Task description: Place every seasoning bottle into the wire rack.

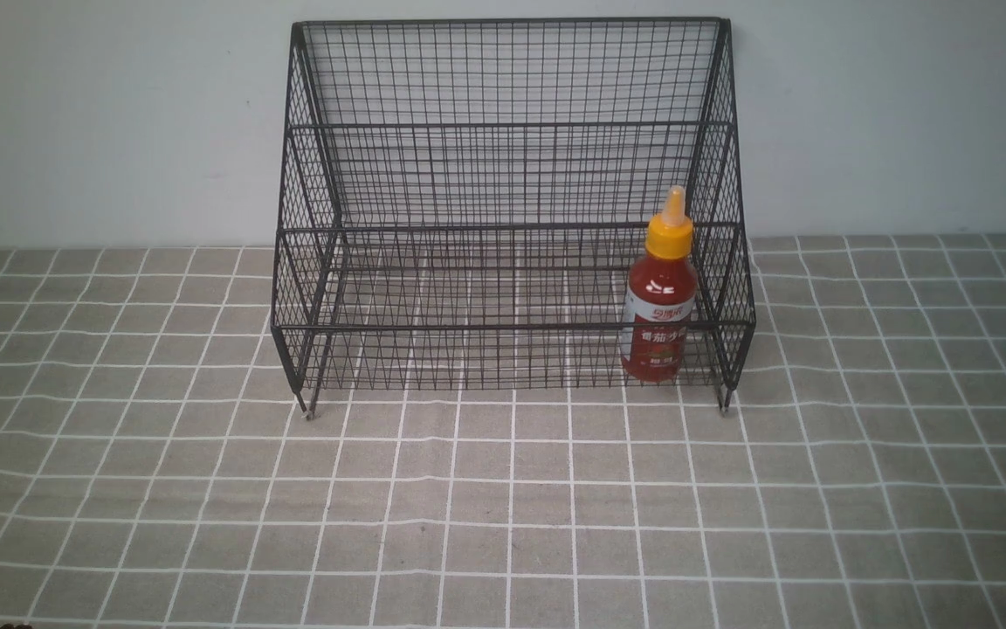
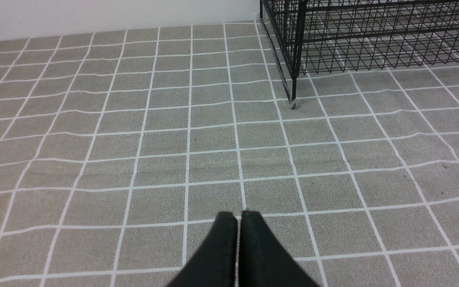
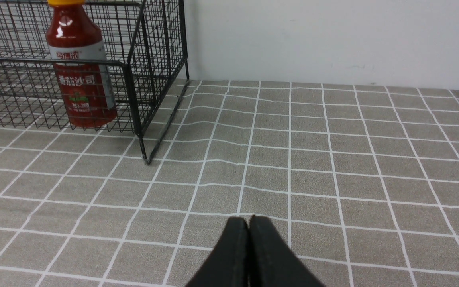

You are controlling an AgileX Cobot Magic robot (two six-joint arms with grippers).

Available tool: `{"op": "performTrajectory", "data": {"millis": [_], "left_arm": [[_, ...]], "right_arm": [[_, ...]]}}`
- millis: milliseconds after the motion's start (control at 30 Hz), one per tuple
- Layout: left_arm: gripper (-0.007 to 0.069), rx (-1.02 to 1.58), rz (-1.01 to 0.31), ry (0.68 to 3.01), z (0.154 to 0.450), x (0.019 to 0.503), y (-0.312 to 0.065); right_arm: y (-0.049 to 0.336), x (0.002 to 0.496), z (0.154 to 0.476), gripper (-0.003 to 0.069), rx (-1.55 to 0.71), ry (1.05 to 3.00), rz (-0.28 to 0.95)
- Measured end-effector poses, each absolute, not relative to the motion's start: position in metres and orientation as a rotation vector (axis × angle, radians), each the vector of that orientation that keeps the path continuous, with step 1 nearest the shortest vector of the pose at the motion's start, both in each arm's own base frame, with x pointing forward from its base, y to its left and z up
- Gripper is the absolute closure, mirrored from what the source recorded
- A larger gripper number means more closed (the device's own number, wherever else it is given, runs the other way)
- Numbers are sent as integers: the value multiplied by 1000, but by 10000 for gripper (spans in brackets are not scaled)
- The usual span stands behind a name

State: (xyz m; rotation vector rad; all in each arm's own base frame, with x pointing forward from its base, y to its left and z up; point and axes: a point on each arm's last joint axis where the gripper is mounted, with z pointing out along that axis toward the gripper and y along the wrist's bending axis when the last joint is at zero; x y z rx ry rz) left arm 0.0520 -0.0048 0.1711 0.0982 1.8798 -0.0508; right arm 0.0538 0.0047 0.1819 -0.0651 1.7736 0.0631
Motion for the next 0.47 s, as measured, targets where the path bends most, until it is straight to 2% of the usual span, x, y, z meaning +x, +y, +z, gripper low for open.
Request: {"op": "performTrajectory", "data": {"millis": [467], "left_arm": [[632, 98, -51, 1880, 171, 52, -5]], "right_arm": [[5, 54, 182, 669, -75, 1773, 55]]}}
